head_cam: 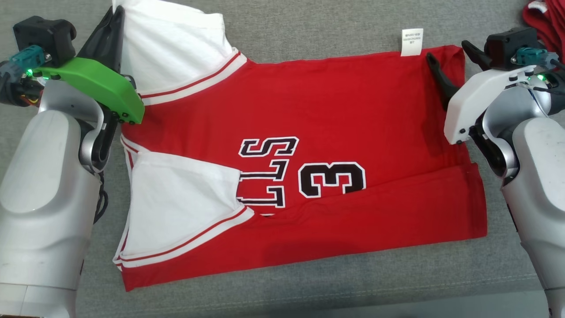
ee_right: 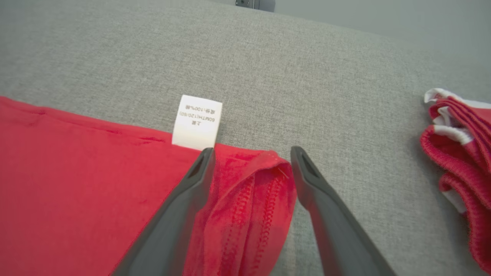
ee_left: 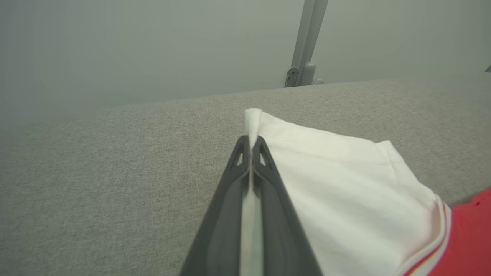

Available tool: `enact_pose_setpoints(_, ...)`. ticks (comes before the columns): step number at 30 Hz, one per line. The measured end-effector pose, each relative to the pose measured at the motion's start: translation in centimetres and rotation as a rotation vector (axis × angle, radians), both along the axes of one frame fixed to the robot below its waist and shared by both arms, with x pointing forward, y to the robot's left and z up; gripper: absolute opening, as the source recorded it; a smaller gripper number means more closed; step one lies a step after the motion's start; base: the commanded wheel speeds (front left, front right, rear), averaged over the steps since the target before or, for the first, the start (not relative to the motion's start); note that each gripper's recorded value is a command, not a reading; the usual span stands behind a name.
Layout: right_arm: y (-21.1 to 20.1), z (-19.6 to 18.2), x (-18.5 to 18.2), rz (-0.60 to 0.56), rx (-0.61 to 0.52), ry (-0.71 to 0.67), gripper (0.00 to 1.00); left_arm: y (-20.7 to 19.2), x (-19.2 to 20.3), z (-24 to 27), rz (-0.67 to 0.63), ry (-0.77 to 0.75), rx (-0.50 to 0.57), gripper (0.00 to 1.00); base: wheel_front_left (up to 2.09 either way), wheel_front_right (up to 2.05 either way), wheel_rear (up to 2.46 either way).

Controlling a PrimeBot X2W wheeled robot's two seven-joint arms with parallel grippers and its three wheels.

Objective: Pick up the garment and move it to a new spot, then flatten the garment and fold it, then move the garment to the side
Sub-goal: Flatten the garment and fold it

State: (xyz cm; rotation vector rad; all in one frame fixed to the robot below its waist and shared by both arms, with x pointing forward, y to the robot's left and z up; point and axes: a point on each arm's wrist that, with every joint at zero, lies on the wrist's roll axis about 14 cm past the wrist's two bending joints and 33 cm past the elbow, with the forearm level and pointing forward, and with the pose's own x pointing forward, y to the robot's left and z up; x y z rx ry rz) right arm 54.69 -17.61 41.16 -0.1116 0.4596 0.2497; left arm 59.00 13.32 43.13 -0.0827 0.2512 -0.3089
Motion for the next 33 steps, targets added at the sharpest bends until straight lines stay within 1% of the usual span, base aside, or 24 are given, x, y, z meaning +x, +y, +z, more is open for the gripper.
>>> enact_pose_setpoints(4,0.2,-1.0,0.1,0.012,-0.024,0.047,1.00,0.5,-0.7,1.3,0.005,-0.029,-0.003,0.00,0.00,0.00,0.00)
enact_pose_setpoints(11,-0.2,-1.5,0.0,0.006,-0.033,0.088,1.00,1.2,-1.6,3.5,0.014,-0.074,-0.006,0.00,0.00,0.00,0.00)
enact_pose_setpoints(12,-0.4,-1.6,0.0,0.003,-0.037,0.092,0.98,1.3,-1.6,3.7,0.014,-0.074,-0.005,0.00,0.00,0.00,0.00)
enact_pose_setpoints(15,-0.7,-1.6,0.2,-0.003,-0.041,0.103,0.86,1.4,-1.8,4.1,0.015,-0.081,-0.004,0.00,0.00,0.00,0.00)
enact_pose_setpoints(17,-0.8,-2.0,0.3,-0.001,-0.046,0.119,0.82,1.4,-1.9,3.9,0.015,-0.076,-0.002,0.00,0.00,0.00,0.00)
enact_pose_setpoints(18,-0.6,-2.2,0.3,0.003,-0.046,0.129,0.82,1.4,-1.9,3.8,0.014,-0.071,-0.001,0.00,0.00,0.00,0.00)
enact_pose_setpoints(20,-0.2,-2.3,0.5,0.006,-0.026,0.145,0.76,1.4,-2.0,3.6,0.014,-0.065,-0.003,0.00,0.00,0.00,0.00)
enact_pose_setpoints(21,-0.1,-2.4,0.7,0.007,-0.021,0.149,0.76,1.5,-1.9,3.5,0.016,-0.062,-0.004,0.00,0.00,0.00,0.00)
enact_pose_setpoints(22,-0.1,-2.4,0.9,0.010,-0.025,0.153,0.68,1.5,-1.9,3.4,0.018,-0.059,-0.005,0.00,0.00,0.00,0.00)
enact_pose_setpoints(23,-0.1,-2.5,1.1,0.014,-0.031,0.156,0.58,1.6,-1.9,3.3,0.020,-0.056,-0.004,0.00,0.00,0.00,0.00)
enact_pose_setpoints(26,0.2,-2.7,1.4,0.028,-0.039,0.170,0.37,1.7,-1.9,3.0,0.024,-0.049,-0.003,0.00,0.00,0.00,0.00)
enact_pose_setpoints(28,0.3,-2.5,1.8,0.036,-0.041,0.157,0.15,1.8,-2.0,3.0,0.026,-0.050,-0.004,0.00,0.00,0.00,0.00)
enact_pose_setpoints(29,0.2,-2.2,2.0,0.036,-0.039,0.140,0.00,1.8,-1.9,3.2,0.029,-0.056,-0.008,0.00,0.00,0.00,0.00)
enact_pose_setpoints(33,-0.2,-0.6,2.8,0.035,-0.037,0.063,0.00,2.3,-1.9,4.0,0.043,-0.088,-0.014,0.00,0.00,0.00,0.00)
